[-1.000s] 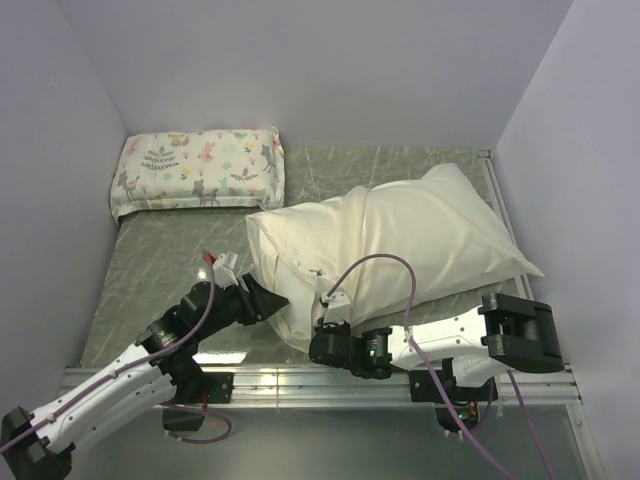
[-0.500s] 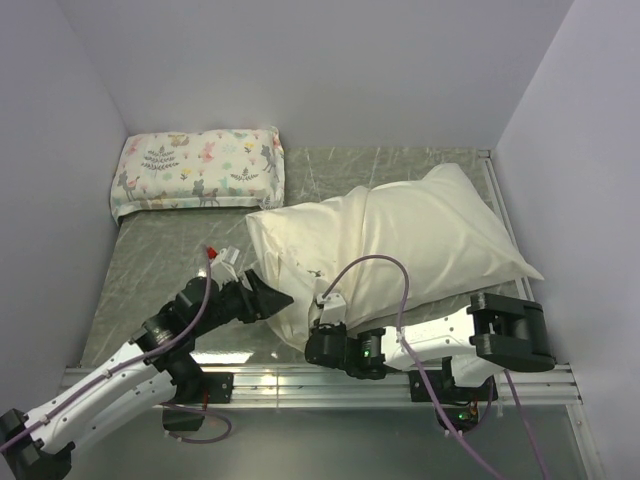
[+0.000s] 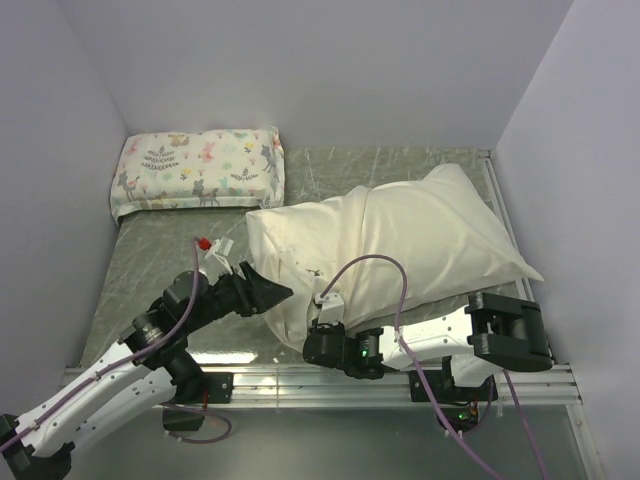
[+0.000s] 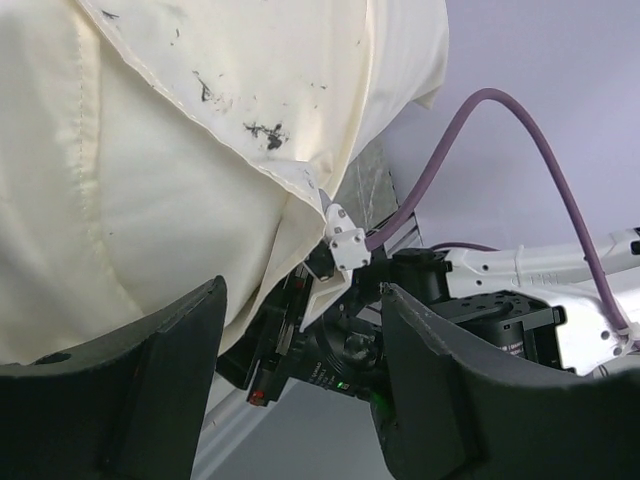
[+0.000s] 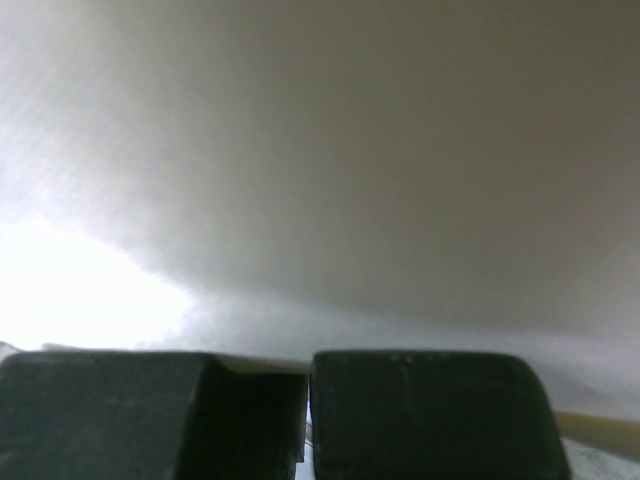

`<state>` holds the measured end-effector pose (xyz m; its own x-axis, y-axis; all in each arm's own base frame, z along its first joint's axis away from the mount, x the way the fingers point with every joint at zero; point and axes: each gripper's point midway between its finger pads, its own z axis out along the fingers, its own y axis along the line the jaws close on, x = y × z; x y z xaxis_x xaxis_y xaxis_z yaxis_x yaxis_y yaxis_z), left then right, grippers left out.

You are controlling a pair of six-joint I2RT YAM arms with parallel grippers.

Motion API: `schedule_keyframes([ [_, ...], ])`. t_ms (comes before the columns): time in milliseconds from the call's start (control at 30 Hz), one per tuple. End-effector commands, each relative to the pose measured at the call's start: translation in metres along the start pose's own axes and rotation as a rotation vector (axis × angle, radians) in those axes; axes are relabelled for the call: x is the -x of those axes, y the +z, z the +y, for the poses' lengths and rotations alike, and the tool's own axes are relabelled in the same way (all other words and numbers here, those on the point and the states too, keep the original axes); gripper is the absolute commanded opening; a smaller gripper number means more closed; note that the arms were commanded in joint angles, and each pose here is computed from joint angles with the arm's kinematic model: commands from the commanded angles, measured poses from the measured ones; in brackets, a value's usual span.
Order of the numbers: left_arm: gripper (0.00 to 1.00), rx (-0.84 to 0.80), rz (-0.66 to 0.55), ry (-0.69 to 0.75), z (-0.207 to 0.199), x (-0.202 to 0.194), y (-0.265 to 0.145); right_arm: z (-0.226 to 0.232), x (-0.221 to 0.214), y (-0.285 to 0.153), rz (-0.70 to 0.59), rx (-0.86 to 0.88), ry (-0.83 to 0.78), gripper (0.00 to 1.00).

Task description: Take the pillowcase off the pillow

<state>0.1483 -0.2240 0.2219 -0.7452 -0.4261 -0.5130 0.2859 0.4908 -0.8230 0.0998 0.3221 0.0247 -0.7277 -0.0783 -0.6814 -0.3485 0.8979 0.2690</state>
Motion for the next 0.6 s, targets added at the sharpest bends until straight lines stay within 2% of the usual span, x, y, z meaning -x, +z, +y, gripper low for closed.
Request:
schedule_keyframes([
  [0, 0.69, -0.055, -0.008, -0.002, -0.013, 0.003, 0.002, 0.008, 0.009, -0.001, -0.02, 0.009, 0.023, 0.0],
  [133, 0.69, -0.088, 0.021, -0.042, -0.003, -0.012, 0.017, 0.01, 0.01, -0.001, -0.022, 0.016, 0.03, 0.0],
  [267, 0.74, -0.088, 0.016, -0.089, 0.011, -0.021, 0.025, 0.009, 0.011, -0.002, -0.024, 0.011, 0.034, 0.0],
  [567, 0.74, 0.127, -0.035, -0.153, 0.064, -0.028, 0.012, 0.007, 0.014, -0.004, -0.033, 0.012, 0.044, 0.0],
])
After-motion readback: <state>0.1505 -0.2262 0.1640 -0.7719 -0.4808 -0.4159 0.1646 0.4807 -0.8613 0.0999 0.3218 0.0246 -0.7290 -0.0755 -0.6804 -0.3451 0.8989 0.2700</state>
